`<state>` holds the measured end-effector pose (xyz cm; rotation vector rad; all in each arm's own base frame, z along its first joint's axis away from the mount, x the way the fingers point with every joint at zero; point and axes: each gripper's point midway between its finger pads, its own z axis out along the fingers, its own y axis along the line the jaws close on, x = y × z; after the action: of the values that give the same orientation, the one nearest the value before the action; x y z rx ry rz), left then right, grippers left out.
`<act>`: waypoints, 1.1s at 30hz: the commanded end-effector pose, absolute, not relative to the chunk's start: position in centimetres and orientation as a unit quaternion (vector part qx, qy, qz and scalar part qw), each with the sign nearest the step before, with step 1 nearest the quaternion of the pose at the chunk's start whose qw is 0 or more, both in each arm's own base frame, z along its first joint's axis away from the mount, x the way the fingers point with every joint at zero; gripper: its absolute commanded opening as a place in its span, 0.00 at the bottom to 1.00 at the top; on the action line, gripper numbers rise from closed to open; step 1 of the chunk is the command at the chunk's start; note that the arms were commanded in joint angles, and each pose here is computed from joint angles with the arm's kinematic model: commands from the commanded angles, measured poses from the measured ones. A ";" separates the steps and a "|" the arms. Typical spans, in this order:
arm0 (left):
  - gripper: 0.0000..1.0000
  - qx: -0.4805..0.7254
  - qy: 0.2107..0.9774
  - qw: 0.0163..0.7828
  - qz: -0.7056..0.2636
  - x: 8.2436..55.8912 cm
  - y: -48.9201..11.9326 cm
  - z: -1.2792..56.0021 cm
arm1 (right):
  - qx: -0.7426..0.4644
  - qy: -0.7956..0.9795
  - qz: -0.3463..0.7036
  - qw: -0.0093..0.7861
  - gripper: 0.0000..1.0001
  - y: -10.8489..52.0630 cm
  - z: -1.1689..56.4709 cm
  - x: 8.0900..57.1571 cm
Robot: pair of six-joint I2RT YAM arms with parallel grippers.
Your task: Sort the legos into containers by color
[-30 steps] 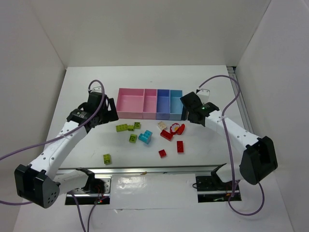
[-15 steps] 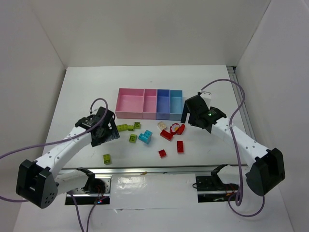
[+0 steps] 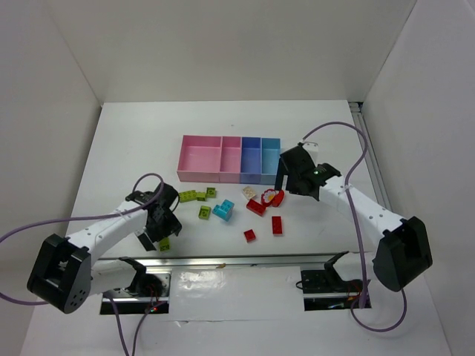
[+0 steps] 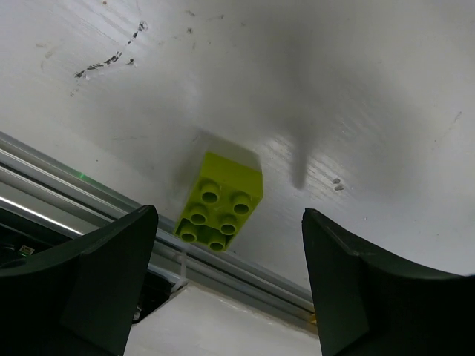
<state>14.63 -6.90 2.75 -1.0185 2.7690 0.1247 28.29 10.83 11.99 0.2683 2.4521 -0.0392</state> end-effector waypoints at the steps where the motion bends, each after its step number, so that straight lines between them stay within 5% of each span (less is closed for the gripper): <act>1: 0.89 -0.372 0.921 0.103 0.040 14.8 -7.0 2.8 | 0.099 0.931 0.007 0.351 1.00 11.9 13.1 29.9; 5: 0.86 -0.373 0.922 0.101 0.036 14.9 -7.2 2.5 | 0.093 0.935 0.000 0.344 1.00 12.2 12.7 30.4; 17: 0.39 -0.328 0.936 0.126 -0.014 16.9 -9.6 2.9 | 0.096 0.935 -0.028 0.339 1.00 11.7 12.2 31.2; 20: 0.10 -0.269 0.945 0.184 -0.038 20.0 -10.7 6.2 | 0.130 0.923 -0.051 0.360 1.00 10.4 13.1 31.2; 26: 0.12 -0.183 0.931 0.311 -0.049 27.7 -12.3 13.5 | 0.159 0.905 -0.041 0.393 1.00 9.6 14.0 30.8; 33: 0.13 -0.152 0.931 0.329 -0.050 37.3 -16.0 15.5 | 0.169 0.901 -0.040 0.398 1.00 9.0 14.9 31.0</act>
<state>33.97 -15.68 14.97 -0.4758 2.4572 -0.1560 30.08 9.54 13.34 0.3680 2.3525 -0.1158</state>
